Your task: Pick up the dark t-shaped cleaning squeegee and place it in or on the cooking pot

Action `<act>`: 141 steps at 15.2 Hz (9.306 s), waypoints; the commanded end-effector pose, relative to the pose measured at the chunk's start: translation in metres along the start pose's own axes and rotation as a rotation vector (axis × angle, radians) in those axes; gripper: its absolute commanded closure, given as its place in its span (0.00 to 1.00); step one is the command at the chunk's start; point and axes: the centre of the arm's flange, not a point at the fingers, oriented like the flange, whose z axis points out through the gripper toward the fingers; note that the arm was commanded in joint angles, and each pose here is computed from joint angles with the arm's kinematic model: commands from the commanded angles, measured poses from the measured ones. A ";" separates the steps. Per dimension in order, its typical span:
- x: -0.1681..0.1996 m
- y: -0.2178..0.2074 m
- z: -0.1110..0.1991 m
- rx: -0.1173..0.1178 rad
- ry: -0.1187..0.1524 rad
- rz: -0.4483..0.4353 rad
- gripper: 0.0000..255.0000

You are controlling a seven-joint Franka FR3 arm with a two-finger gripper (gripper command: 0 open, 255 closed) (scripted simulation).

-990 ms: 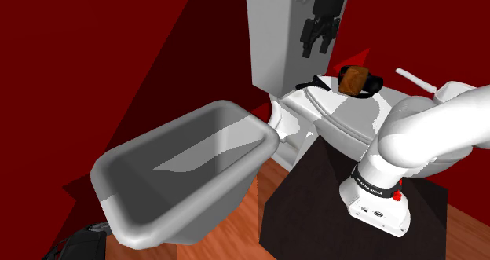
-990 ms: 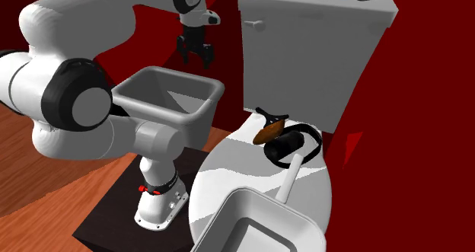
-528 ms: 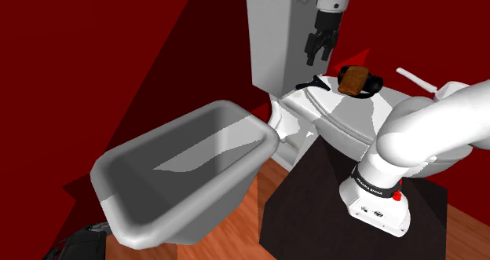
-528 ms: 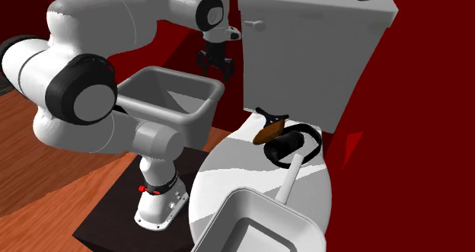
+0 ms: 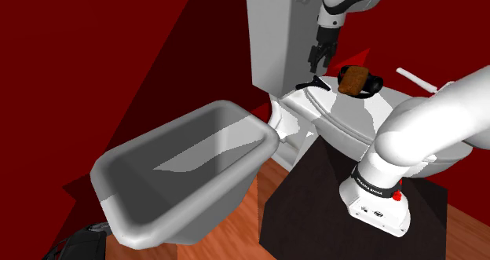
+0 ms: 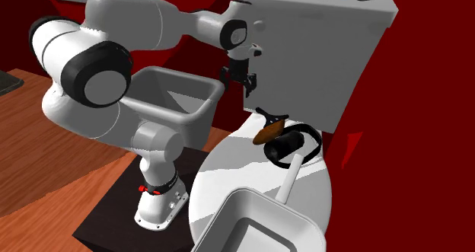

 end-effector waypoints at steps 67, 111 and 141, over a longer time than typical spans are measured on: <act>0.044 0.138 -0.027 -0.056 -0.026 -0.021 1.00; -0.330 0.274 -0.096 -0.056 -0.026 -0.021 1.00; -0.447 0.321 -0.012 -0.056 -0.026 -0.021 1.00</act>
